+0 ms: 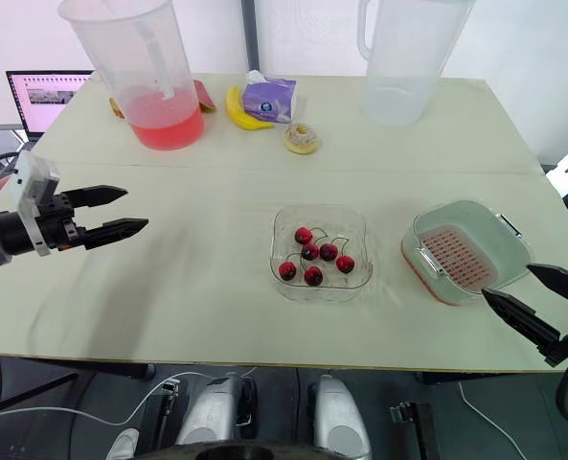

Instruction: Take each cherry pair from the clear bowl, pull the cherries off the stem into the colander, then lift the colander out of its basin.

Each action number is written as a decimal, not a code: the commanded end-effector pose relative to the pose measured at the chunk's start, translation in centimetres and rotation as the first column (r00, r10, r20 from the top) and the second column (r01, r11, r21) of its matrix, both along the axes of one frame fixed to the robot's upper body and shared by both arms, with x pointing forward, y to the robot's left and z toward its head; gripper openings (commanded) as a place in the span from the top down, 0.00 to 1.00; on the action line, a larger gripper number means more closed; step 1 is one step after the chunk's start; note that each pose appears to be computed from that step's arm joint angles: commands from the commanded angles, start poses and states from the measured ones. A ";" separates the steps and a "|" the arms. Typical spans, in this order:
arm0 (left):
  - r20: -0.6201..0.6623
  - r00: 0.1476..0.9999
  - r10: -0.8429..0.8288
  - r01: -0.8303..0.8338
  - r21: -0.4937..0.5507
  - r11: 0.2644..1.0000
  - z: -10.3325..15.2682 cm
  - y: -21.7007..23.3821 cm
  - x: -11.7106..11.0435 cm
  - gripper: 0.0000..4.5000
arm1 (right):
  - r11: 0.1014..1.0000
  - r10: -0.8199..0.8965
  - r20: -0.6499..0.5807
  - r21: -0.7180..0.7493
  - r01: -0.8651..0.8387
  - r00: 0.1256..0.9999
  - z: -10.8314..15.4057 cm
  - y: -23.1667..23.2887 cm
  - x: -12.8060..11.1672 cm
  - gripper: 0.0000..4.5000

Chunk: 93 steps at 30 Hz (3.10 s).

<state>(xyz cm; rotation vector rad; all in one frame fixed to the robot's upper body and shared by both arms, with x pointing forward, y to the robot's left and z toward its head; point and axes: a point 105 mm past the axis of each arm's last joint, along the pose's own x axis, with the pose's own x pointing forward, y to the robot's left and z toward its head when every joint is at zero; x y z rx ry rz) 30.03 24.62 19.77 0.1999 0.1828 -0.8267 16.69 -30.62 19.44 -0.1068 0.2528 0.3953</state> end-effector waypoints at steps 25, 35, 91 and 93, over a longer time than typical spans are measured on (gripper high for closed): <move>0.061 0.998 -0.031 0.030 0.021 0.999 1.2 -1.0 0.4 0.00 | 0.996 0.072 -0.009 -0.051 -0.072 0.997 1.2 2.0 0.3 0.01; 0.015 0.939 -0.343 0.340 0.116 0.933 1.3 -7.0 -2.2 0.00 | 0.911 0.343 -0.110 -0.203 -0.359 0.933 3.3 9.0 2.3 0.01; 0.010 0.845 -0.535 0.531 0.099 0.842 -0.1 -12.5 -3.8 0.00 | 0.380 0.503 -0.668 -0.399 -0.834 0.549 -4.9 22.5 12.2 0.18; 0.013 0.846 -0.532 0.529 0.098 0.843 0.0 -12.6 -3.8 0.00 | 0.373 0.498 -0.678 -0.396 -0.839 0.541 -5.3 22.4 12.2 0.18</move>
